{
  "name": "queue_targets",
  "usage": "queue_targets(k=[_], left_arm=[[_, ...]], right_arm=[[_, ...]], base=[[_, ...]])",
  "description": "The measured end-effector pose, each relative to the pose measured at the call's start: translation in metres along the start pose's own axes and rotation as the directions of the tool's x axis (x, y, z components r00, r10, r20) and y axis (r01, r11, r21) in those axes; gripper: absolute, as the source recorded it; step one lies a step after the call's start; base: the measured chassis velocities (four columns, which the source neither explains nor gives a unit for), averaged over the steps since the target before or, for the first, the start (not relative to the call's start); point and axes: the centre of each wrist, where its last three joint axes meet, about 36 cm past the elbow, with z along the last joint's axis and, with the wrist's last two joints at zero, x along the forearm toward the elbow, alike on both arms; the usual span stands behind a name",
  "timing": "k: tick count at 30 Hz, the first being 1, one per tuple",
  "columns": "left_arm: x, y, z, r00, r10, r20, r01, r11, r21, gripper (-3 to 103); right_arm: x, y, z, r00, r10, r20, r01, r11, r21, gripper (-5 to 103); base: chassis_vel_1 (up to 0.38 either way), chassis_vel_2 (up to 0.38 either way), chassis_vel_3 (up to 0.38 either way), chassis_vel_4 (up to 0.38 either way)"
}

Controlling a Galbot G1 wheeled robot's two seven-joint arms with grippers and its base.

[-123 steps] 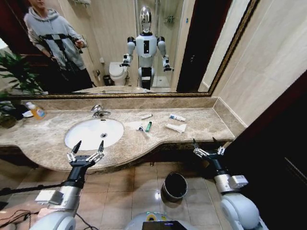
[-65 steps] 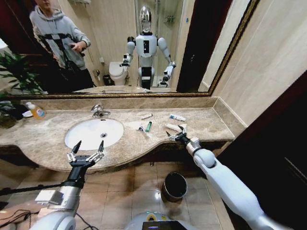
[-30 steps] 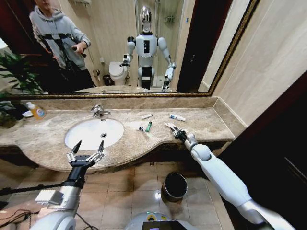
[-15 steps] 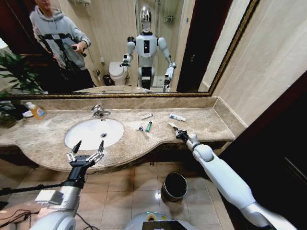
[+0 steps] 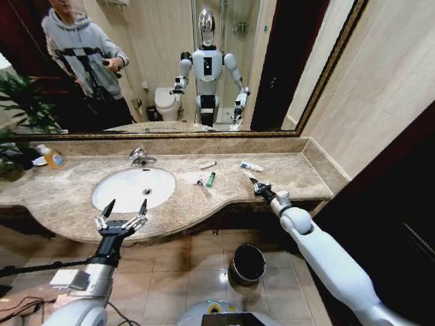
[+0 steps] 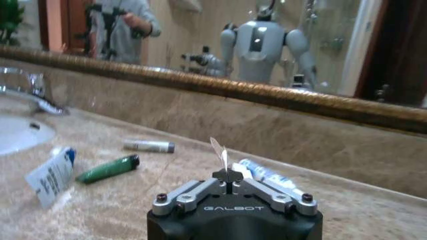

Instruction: Pick up the trash from the sink and place it in the trash bin.

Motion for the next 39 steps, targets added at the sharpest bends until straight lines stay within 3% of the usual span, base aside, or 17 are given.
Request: queue_targets(k=[8, 11, 17, 23, 26, 36, 39], left_arm=[[0.0, 0.0, 0.0, 1.0, 0.0, 0.0, 0.0, 1.0, 0.0, 100], [0.0, 0.0, 0.0, 1.0, 0.0, 0.0, 0.0, 1.0, 0.0, 100], [0.0, 0.0, 0.0, 1.0, 0.0, 0.0, 0.0, 1.0, 0.0, 100], [0.0, 0.0, 0.0, 1.0, 0.0, 0.0, 0.0, 1.0, 0.0, 100], [0.0, 0.0, 0.0, 1.0, 0.0, 0.0, 0.0, 1.0, 0.0, 100], [0.0, 0.0, 0.0, 1.0, 0.0, 0.0, 0.0, 1.0, 0.0, 100], [0.0, 0.0, 0.0, 1.0, 0.0, 0.0, 0.0, 1.0, 0.0, 100]], right_arm=[[0.051, 0.018, 0.002, 0.998, 0.024, 0.061, -0.02, 0.997, -0.074, 0], [0.075, 0.04, 0.017, 0.994, 0.062, 0.094, -0.051, 0.992, -0.113, 0], [0.1, 0.062, 0.052, 0.986, 0.113, 0.12, -0.096, 0.986, -0.134, 0], [0.129, 0.073, 0.102, 0.994, 0.094, 0.052, -0.083, 0.98, -0.181, 0], [0.142, 0.08, 0.143, 0.995, 0.097, -0.028, -0.101, 0.975, -0.197, 0], [0.156, 0.095, 0.234, 0.979, 0.06, -0.196, -0.095, 0.98, -0.175, 0], [0.163, 0.104, 0.273, 0.958, 0.04, -0.286, -0.093, 0.98, -0.177, 0]], base=[[0.0, 0.0, 0.0, 0.0], [0.0, 0.0, 0.0, 0.0], [0.0, 0.0, 0.0, 0.0], [0.0, 0.0, 0.0, 0.0], [0.0, 0.0, 0.0, 0.0], [0.0, 0.0, 0.0, 0.0], [0.0, 0.0, 0.0, 0.0]])
